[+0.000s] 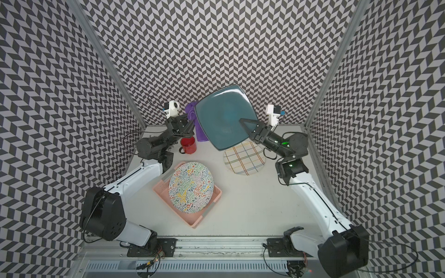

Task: Wipe the wet plate dry
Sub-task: Wipe the plate with towel.

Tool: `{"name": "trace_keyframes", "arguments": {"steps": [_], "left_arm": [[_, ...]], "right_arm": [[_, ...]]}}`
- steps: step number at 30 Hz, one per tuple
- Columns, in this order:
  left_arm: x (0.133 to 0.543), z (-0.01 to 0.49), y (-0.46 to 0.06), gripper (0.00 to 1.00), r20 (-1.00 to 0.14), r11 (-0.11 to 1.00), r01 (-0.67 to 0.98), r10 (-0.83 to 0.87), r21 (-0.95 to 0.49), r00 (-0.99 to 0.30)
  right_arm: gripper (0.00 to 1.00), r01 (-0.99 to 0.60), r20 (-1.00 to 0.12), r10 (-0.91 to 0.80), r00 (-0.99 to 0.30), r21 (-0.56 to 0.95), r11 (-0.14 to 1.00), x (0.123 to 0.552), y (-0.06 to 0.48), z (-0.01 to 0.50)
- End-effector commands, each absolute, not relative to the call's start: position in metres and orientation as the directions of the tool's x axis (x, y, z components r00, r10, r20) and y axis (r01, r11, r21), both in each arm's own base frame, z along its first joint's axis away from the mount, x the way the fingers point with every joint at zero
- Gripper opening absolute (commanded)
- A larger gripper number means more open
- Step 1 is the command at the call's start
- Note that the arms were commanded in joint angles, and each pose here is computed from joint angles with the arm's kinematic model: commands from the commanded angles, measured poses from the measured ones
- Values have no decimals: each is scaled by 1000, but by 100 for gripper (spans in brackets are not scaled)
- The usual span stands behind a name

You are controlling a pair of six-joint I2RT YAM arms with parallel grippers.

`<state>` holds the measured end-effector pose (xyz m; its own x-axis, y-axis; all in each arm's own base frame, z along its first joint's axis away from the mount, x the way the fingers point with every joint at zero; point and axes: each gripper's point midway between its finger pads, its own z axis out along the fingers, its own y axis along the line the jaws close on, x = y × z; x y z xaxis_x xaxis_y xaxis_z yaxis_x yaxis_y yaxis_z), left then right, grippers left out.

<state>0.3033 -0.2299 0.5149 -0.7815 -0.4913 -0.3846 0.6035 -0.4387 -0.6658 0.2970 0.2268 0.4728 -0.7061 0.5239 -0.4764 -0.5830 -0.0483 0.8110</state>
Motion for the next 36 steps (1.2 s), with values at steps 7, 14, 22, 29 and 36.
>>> {"name": "trace_keyframes", "arguments": {"steps": [7, 14, 22, 29, 36], "left_arm": [[252, 521, -268, 0, -416, -550, 561, -376, -619, -828], [246, 536, -266, 0, -408, -568, 564, -388, -600, -826], [260, 561, -220, 0, -333, -651, 561, -452, -511, -828], [222, 564, -271, 0, -407, -663, 533, -354, -525, -842], [210, 542, -273, 0, -489, -547, 615, -377, -568, -787]], "right_arm": [[0, -716, -558, 529, -639, 682, -146, 286, 262, 528], [0, -716, -530, 614, -584, 693, -82, 324, 236, 548], [0, -739, -610, 503, -613, 668, -89, 284, 267, 524], [0, -756, -593, 547, -591, 643, -120, 303, 274, 547], [0, -725, -501, 714, -489, 688, -14, 352, 198, 555]]}}
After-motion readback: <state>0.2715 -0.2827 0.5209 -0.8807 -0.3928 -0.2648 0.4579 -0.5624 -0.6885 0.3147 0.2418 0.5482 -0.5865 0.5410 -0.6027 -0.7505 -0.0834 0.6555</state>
